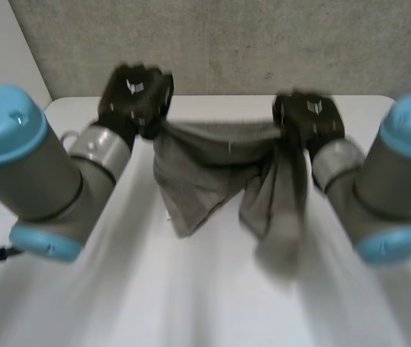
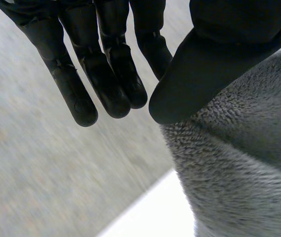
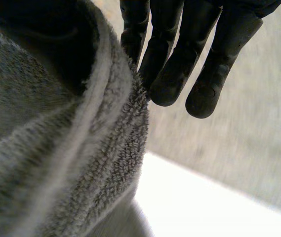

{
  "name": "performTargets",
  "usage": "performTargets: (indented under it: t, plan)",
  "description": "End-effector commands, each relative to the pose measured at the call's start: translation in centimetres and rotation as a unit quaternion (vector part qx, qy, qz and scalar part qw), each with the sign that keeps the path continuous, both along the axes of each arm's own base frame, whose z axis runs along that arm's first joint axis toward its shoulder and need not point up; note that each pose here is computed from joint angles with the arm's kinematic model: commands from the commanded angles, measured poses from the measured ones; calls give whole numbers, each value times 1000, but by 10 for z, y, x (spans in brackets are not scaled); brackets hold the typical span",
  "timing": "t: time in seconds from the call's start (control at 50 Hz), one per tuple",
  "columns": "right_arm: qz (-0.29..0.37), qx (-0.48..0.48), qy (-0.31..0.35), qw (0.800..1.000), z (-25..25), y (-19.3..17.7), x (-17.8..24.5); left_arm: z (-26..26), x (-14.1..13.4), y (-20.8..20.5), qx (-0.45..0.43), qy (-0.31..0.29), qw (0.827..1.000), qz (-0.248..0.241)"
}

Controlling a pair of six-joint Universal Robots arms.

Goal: Fold the towel.

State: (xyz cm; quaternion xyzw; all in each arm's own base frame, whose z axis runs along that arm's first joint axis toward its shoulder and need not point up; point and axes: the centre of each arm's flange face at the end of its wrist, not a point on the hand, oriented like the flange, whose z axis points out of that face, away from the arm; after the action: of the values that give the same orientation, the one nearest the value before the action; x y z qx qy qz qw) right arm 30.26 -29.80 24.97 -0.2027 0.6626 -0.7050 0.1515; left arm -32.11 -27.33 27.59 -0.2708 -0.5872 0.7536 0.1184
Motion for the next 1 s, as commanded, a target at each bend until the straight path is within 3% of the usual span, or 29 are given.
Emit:
performTargets:
  t: [0.02,0.06,0.08,0.1,0.14,0.16,0.22,0.26,0.3,0.36,0.44,0.52,0.6,0.7,0.82,0.96,1.0]
  plan:
    - [-14,-285,48,957,158,-20,21,103,-4,-27,-154,99,983,15]
    - [-16,-325,31,945,182,-16,21,154,5,-29,-242,155,957,32]
    - [-16,-326,30,945,182,-16,21,154,5,-29,-243,155,957,32]
    - [-11,-361,12,932,203,-8,22,154,5,-29,-243,155,957,32]
    - [-11,-377,2,926,214,-1,22,184,18,-27,-301,197,931,55]
    - [-9,-380,0,925,219,6,22,184,18,-27,-301,197,931,55]
    - [9,-327,29,944,195,7,26,163,21,-34,-273,180,943,65]
    - [22,-289,53,956,177,8,27,120,25,-40,-217,143,963,73]
    - [40,-210,98,972,140,8,25,98,31,-42,-189,124,971,80]
    - [68,-129,149,978,95,10,25,53,42,-40,-129,88,983,95]
    - [114,-63,196,972,51,21,23,-18,58,-25,-34,32,993,107]
    - [174,14,238,955,-10,39,20,-55,64,-8,20,0,994,106]
    - [186,61,250,948,-45,46,17,-96,72,13,82,-32,992,96]
    - [171,94,242,950,-74,50,10,-109,73,25,103,-45,991,77]
    - [121,126,191,966,-88,44,-7,-103,72,25,94,-39,992,73]
    - [128,131,171,968,-85,66,-16,-85,67,17,57,-25,996,65]
    - [132,127,173,968,-82,71,-18,-76,59,11,39,-23,998,39]
